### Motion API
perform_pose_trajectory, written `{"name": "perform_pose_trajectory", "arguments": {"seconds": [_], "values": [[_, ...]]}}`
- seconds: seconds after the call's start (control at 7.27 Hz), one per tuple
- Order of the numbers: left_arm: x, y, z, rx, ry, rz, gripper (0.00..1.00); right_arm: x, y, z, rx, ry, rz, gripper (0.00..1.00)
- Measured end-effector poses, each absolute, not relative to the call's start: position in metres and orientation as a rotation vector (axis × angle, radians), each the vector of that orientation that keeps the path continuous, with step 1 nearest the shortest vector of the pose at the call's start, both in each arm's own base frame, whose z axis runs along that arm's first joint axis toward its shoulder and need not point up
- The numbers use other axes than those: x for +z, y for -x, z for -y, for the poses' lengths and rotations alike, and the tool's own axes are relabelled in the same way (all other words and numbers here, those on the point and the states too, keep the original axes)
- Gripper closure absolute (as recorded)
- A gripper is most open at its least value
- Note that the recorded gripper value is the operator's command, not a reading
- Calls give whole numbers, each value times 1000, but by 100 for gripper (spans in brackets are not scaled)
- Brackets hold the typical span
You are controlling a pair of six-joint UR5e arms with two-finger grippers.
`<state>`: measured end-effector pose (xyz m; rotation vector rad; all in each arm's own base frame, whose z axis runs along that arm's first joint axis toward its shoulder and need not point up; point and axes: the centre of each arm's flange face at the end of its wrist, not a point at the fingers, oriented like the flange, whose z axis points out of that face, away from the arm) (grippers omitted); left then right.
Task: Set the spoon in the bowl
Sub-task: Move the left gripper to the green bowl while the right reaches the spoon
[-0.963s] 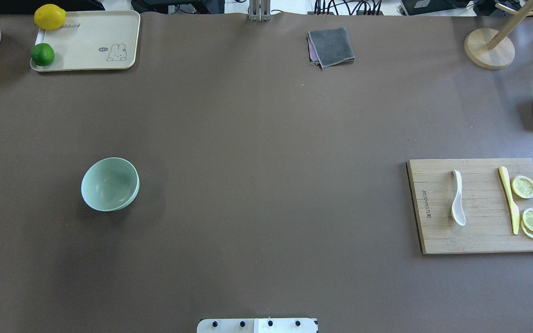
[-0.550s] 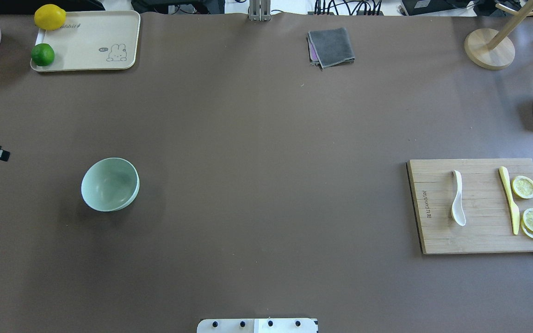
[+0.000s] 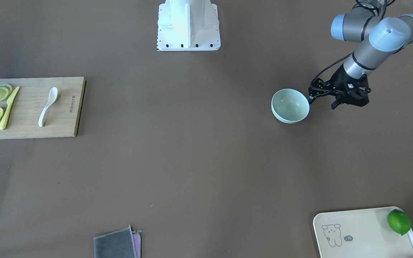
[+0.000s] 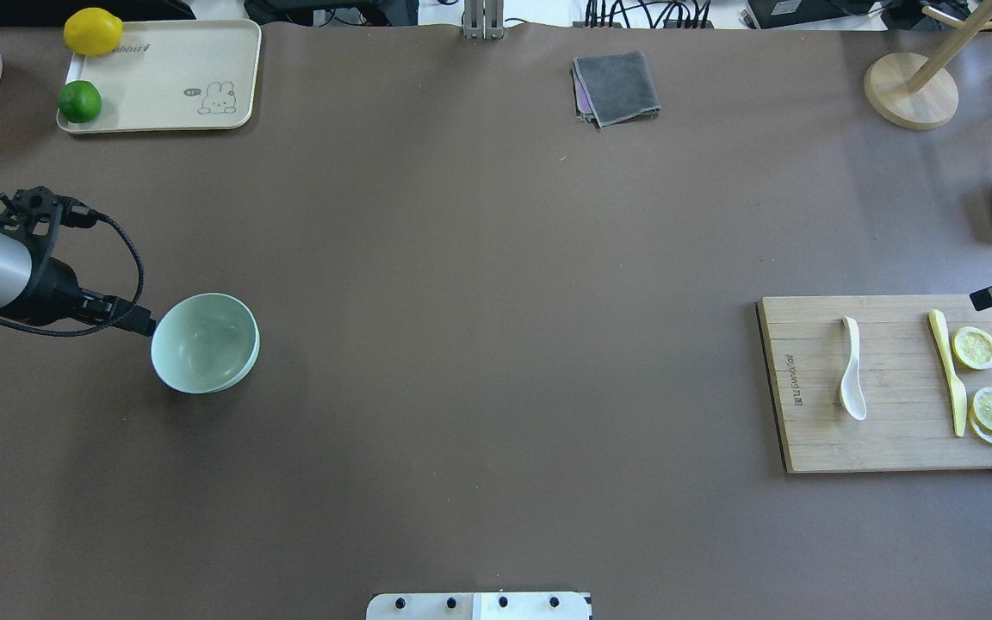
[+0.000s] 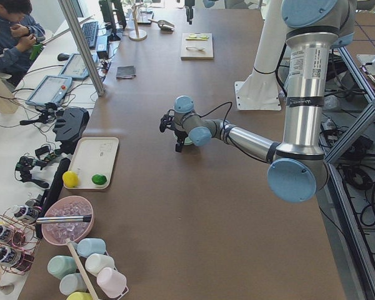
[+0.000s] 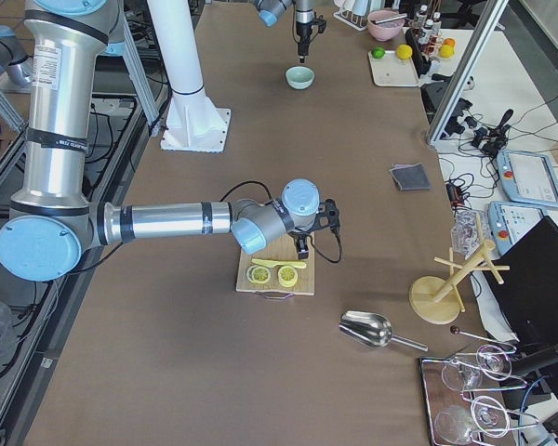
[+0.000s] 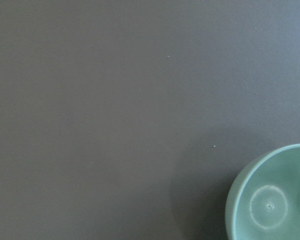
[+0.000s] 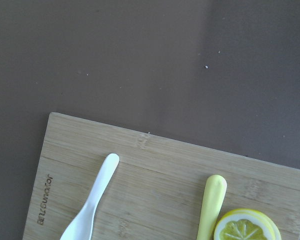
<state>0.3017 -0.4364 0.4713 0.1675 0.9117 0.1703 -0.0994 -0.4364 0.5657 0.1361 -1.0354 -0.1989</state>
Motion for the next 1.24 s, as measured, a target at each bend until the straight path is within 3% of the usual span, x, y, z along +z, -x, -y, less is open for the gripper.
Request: {"name": "perform_pose_trajectory", "arguments": {"seconds": [0.28, 0.96, 1.24], "values": [[469, -336, 434, 185, -135, -916, 100, 563, 113, 433, -229, -136, 1038, 1], [462, -347, 431, 196, -117, -930, 100, 559, 123, 432, -192, -114, 1033, 3], [399, -370, 447, 89, -81, -962, 100, 540, 153, 425, -82, -64, 1001, 10]]}}
